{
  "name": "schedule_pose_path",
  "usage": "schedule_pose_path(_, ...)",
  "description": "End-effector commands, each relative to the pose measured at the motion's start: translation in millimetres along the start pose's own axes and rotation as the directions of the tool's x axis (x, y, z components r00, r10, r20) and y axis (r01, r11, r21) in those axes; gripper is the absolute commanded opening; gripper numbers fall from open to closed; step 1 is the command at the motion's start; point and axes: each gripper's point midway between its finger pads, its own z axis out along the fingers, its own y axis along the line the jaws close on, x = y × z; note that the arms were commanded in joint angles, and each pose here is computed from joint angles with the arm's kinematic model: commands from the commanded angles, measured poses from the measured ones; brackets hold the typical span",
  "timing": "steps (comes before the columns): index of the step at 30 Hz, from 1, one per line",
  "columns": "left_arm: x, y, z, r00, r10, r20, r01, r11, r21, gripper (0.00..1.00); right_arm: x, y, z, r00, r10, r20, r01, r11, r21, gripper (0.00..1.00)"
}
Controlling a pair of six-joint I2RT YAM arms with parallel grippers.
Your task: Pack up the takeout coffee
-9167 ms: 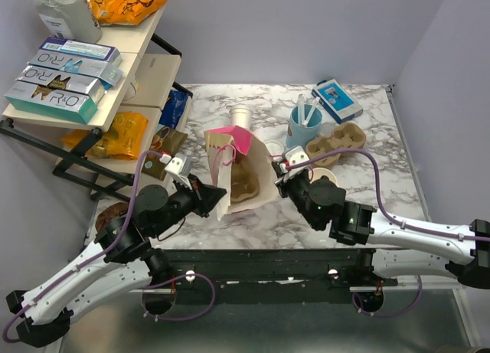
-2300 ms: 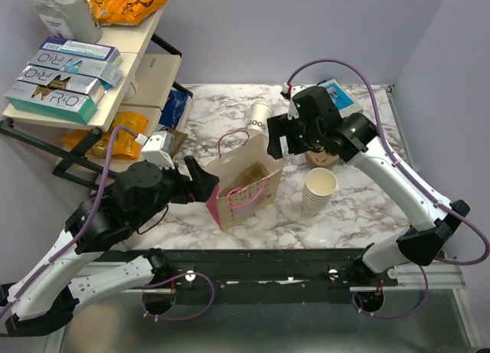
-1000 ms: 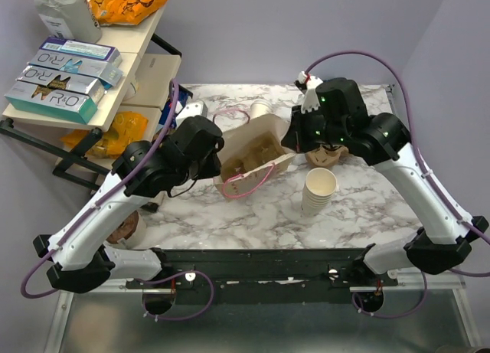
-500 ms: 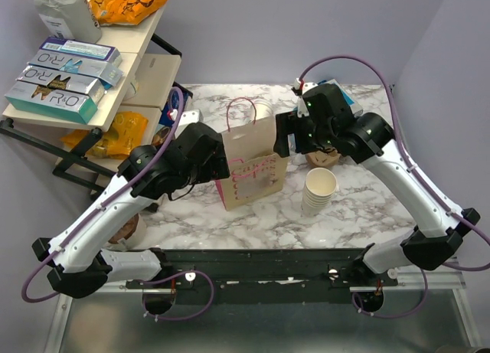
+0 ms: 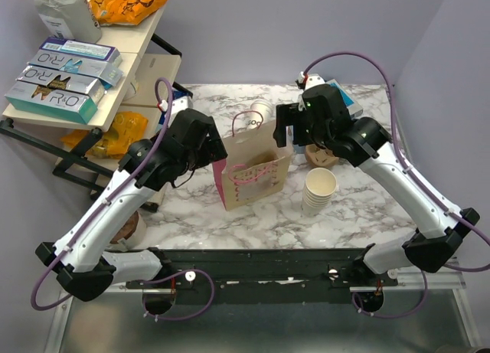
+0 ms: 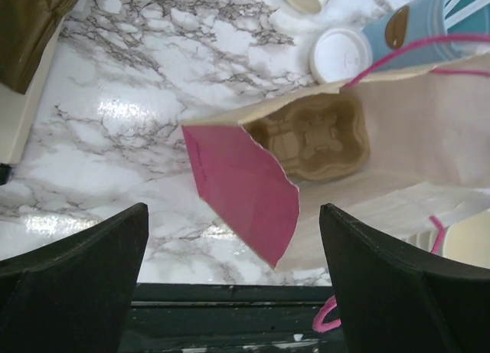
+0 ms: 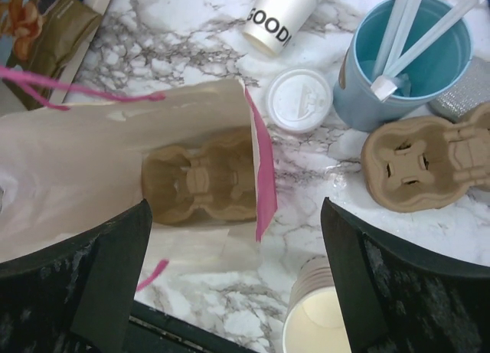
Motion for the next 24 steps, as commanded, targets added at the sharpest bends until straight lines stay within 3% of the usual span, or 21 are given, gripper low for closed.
schedule_pose_path(1, -3.1, -16.3, 5.9, 1.0, -0.02, -0.004, 0.02, 0.996, 0.082, 0.99, -4.0, -3.2, 20.4, 1.0, 0.011, 0.017, -0.012, 0.998, 0.058, 1.0)
schedule_pose_path(8, 38.0, -6.7, 46.9, 0.988, 0.05, -0.148, -0.054, 0.998, -0.021, 0.99, 28.5, 1.7, 50.1, 0.994, -0.013, -0.104, 0.015, 1.0, 0.015, 0.91)
schedule_pose_path(12, 39.8, 3.2, 58.2, 0.988, 0.053, -0.145, -0.068, 0.993, -0.099, 0.98, 44.7, 5.4, 61.7, 0.987, -0.021, -0.16, 0.021, 1.0, 0.0, 0.8)
schedule_pose_path(13, 40.4, 4.7, 59.0, 0.988, 0.056, -0.147, -0.072, 0.992, -0.107, 0.92, 48.2, 7.3, 62.9, 0.985, -0.023, -0.173, 0.021, 1.0, -0.014, 0.75)
schedule_pose_path(15, 41.7, 4.8, 59.1, 0.986, 0.057, -0.154, -0.074, 0.991, -0.108, 0.85, 52.1, 8.7, 63.0, 0.983, -0.022, -0.181, 0.018, 1.0, -0.025, 0.54)
schedule_pose_path(17, 42.9, 4.8, 56.9, 0.986, 0.059, -0.156, -0.075, 0.993, -0.094, 0.68, 54.5, 11.5, 58.5, 0.983, -0.028, -0.18, 0.019, 0.998, -0.052, 0.32)
schedule_pose_path(18, 44.4, 2.3, 54.1, 0.984, 0.069, -0.164, -0.081, 0.995, -0.067, 0.58, 50.1, 14.3, 57.0, 0.987, -0.03, -0.155, 0.019, 0.997, -0.072, 0.29)
schedule_pose_path(19, 43.6, -4.7, 54.3, 0.985, 0.072, -0.158, -0.077, 0.997, -0.026, 0.39, 48.8, 22.6, 53.3, 0.989, -0.047, -0.143, 0.028, 0.991, -0.13, 0.24)
schedule_pose_path(22, 53.9, -19.3, 46.3, 0.98, 0.086, -0.178, -0.067, 0.992, 0.11, 0.19, 48.9, 39.8, 41.3, 0.989, -0.129, -0.068, 0.104, 0.953, -0.283, 0.06)
schedule_pose_path(24, 57.9, -15.9, 39.3, 0.981, 0.087, -0.174, -0.066, 0.99, 0.124, 0.11, 47.0, 42.0, 31.7, 0.989, -0.147, 0.002, 0.14, 0.937, -0.32, 0.01)
